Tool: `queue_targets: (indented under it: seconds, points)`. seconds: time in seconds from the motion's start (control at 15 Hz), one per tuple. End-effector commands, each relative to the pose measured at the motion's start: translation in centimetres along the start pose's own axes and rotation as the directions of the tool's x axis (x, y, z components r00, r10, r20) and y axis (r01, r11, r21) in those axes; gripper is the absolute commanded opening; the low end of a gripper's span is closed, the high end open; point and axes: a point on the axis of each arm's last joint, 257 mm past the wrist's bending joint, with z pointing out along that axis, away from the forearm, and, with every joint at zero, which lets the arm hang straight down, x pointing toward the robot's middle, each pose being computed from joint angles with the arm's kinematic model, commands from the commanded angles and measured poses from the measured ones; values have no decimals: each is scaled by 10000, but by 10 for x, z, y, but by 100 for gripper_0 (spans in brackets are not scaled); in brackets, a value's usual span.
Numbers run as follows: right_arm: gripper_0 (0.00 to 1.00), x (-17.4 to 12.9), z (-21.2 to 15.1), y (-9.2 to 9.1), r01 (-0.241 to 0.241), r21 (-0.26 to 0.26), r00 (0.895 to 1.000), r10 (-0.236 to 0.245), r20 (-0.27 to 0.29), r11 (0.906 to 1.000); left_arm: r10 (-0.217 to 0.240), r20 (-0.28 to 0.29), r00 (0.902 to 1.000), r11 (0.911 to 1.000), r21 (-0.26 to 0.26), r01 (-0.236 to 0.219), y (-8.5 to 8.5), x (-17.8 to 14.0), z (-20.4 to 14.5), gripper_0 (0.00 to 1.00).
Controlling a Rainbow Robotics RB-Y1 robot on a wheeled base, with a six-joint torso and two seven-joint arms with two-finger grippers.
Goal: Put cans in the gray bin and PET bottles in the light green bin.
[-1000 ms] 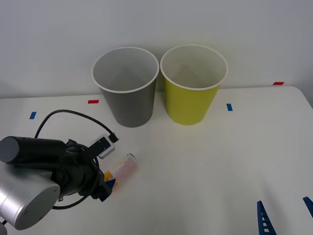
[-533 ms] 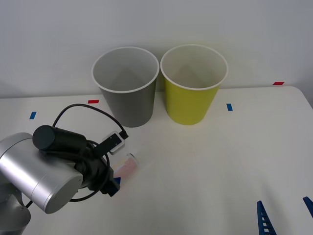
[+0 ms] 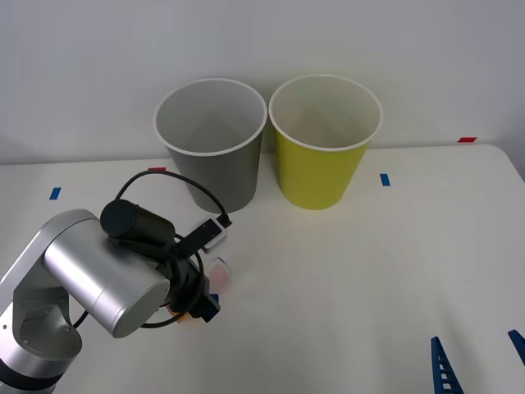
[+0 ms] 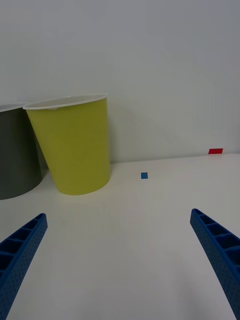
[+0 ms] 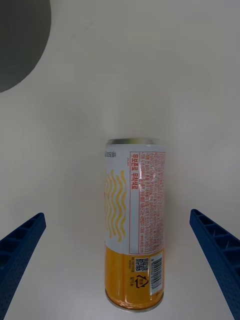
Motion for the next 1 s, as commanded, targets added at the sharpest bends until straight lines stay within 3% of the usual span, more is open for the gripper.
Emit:
queue_targets:
  seconds: [0.07, 0.53, 0.8, 0.93, 1.0]
  points:
    - [100, 0, 0, 0, -1, 0, 10000, 1, 0, 10000, 30, 70, 10000, 10000, -28, -30, 0, -1, 6, 100]
    - [100, 0, 0, 0, -1, 0, 10000, 1, 0, 10000, 230, -168, 9996, 9996, 147, -227, -7, -5, 25, 100]
    - [100, 0, 0, 0, -1, 0, 10000, 1, 0, 10000, -337, -653, 9973, 9985, 401, 364, -11, -2, 43, 100]
    - [100, 0, 0, 0, -1, 0, 10000, 1, 0, 10000, -946, -902, 9914, 9940, 455, 990, -14, -3, 47, 100]
    - [100, 0, 0, 0, -1, 0, 10000, 1, 0, 10000, -871, -1080, 9903, 9948, 434, 923, -14, -2, 45, 100]
